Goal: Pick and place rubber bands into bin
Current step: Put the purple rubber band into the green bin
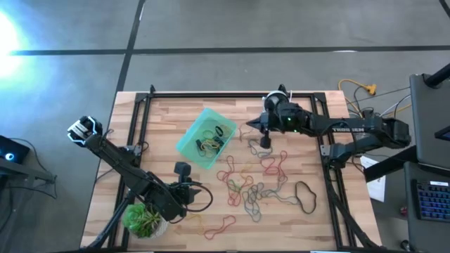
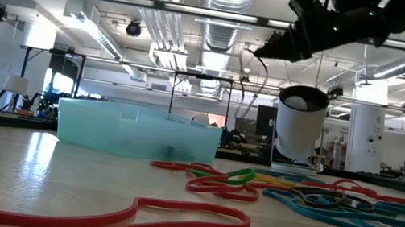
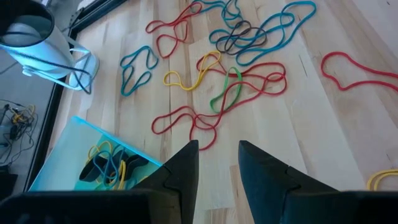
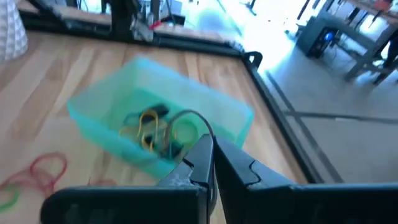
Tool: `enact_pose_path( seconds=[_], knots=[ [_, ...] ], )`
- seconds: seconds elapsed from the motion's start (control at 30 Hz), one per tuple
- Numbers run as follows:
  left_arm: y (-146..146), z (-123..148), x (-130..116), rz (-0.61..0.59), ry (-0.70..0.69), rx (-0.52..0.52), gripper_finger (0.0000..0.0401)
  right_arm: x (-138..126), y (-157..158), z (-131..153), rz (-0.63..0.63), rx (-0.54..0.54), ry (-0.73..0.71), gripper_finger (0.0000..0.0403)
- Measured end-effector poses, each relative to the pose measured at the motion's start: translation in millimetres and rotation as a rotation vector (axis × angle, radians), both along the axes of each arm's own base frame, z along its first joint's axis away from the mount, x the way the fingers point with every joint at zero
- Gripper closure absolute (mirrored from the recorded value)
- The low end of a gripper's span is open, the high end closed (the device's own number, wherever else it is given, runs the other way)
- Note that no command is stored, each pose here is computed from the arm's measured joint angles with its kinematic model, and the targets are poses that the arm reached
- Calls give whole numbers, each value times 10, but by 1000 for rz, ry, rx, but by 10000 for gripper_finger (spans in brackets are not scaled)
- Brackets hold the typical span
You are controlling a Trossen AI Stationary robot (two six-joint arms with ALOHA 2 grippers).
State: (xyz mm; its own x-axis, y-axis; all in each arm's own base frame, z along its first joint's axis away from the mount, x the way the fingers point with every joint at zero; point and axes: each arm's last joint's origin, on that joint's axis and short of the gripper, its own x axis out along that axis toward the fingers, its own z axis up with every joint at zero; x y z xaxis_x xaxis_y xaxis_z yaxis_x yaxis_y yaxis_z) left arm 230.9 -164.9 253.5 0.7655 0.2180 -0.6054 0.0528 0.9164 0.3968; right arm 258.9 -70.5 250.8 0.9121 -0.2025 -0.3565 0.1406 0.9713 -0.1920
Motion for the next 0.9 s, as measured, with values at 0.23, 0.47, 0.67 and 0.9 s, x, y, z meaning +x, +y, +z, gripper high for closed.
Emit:
enact_pose_path(
  seconds=[0.23,0.47,0.67,0.9],
  knots=[
    [0,0,0,0,0,0,303,493,-136,103,5,0,5,394],
    [0,0,0,0,0,-1,303,1068,-341,-124,12,24,163,394],
    [0,0,0,0,0,0,303,1378,-545,-365,-18,113,280,394],
    [0,0,0,0,1,1,303,1482,-640,-464,50,231,298,358]
  ],
)
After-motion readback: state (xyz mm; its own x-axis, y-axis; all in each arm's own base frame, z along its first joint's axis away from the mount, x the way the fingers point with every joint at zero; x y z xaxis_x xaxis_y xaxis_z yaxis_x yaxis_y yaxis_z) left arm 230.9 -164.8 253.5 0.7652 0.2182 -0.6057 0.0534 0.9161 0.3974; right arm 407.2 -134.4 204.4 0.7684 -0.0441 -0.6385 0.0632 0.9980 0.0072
